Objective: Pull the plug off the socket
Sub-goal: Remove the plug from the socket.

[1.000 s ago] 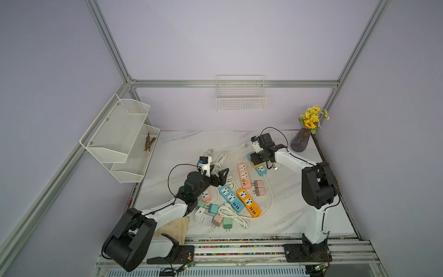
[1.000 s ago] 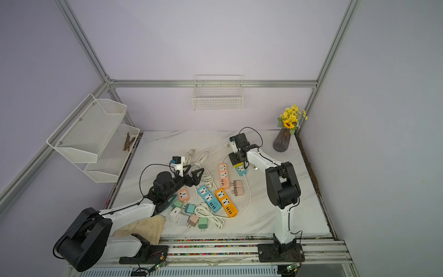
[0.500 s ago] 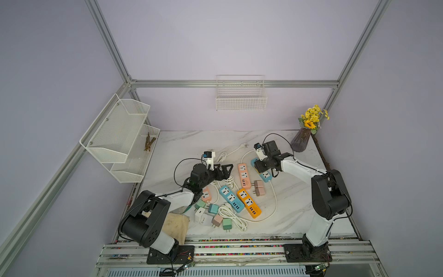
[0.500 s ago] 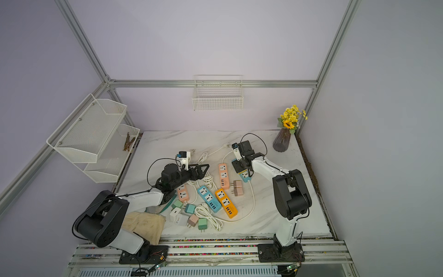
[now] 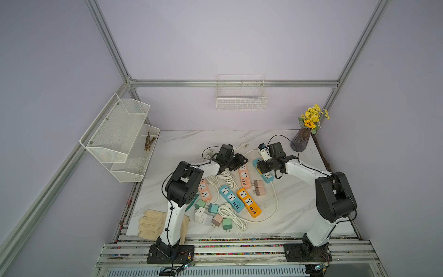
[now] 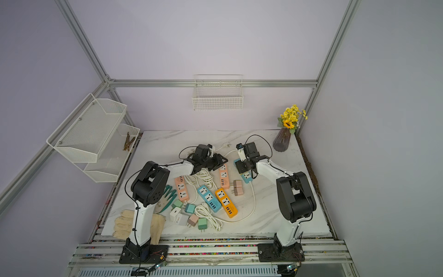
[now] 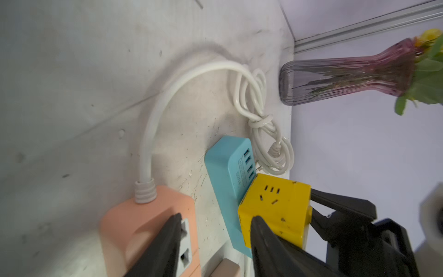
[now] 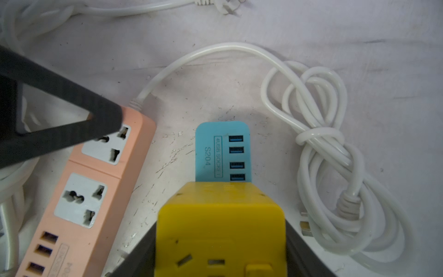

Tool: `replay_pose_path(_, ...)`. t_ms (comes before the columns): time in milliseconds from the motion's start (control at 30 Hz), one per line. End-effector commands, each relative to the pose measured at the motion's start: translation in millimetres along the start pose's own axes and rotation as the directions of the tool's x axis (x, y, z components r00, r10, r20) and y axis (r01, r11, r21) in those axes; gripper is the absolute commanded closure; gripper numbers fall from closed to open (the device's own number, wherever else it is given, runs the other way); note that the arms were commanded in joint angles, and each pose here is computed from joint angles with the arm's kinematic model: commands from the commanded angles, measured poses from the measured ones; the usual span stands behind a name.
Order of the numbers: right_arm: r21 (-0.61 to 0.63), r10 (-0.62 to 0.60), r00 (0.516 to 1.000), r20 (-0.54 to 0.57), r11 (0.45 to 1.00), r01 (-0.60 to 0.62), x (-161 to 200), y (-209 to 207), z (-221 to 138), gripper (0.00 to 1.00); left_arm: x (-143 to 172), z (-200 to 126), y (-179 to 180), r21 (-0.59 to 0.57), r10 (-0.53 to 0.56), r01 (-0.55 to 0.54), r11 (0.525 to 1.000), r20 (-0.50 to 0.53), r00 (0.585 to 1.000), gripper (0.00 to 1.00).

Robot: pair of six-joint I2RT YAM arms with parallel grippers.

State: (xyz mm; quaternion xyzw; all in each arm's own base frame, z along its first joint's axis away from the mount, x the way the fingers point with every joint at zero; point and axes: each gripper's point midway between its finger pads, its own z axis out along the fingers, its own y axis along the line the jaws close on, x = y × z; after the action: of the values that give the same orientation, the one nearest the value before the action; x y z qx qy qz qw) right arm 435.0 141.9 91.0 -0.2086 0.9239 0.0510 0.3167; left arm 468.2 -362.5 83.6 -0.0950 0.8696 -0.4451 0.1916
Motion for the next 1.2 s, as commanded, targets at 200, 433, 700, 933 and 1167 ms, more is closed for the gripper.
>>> replay_pose_path(200, -0.027, 0.024, 1.000, 0.005, 0.999, -0.024, 0.2, 1.0, 0.1, 0.64, 8.4, 31.2, -2.7, -0.145, -0.102, 0.088, 0.985, -0.093, 0.990, 0.56)
replay_pose_path(433, -0.040, 0.030, 1.000, 0.001, 0.999, -0.030, 1.0, 2.9, 2.0, 0.64, 8.7, 54.4, -5.1, -0.203, -0.133, 0.109, 0.973, -0.109, 0.985, 0.56)
replay_pose_path(700, -0.083, 0.037, 0.999, -0.006, 0.996, -0.037, 0.7, 10.3, 4.0, 0.66, 19.0, 63.6, 17.1, -0.281, -0.184, 0.145, 0.949, -0.115, 0.976, 0.62)
replay_pose_path(933, -0.121, 0.115, 0.993, -0.009, 0.986, -0.115, -23.8, 12.6, 7.6, 0.74, 35.0, 66.8, 42.1, -0.335, -0.215, 0.158, 0.929, -0.142, 0.966, 0.67)
replay_pose_path(1167, -0.053, 0.212, 0.977, -0.006, 0.976, -0.212, -11.8, -12.5, 5.1, 0.79, 48.4, 72.2, 68.8, -0.372, -0.241, 0.168, 0.913, -0.160, 0.957, 0.69)
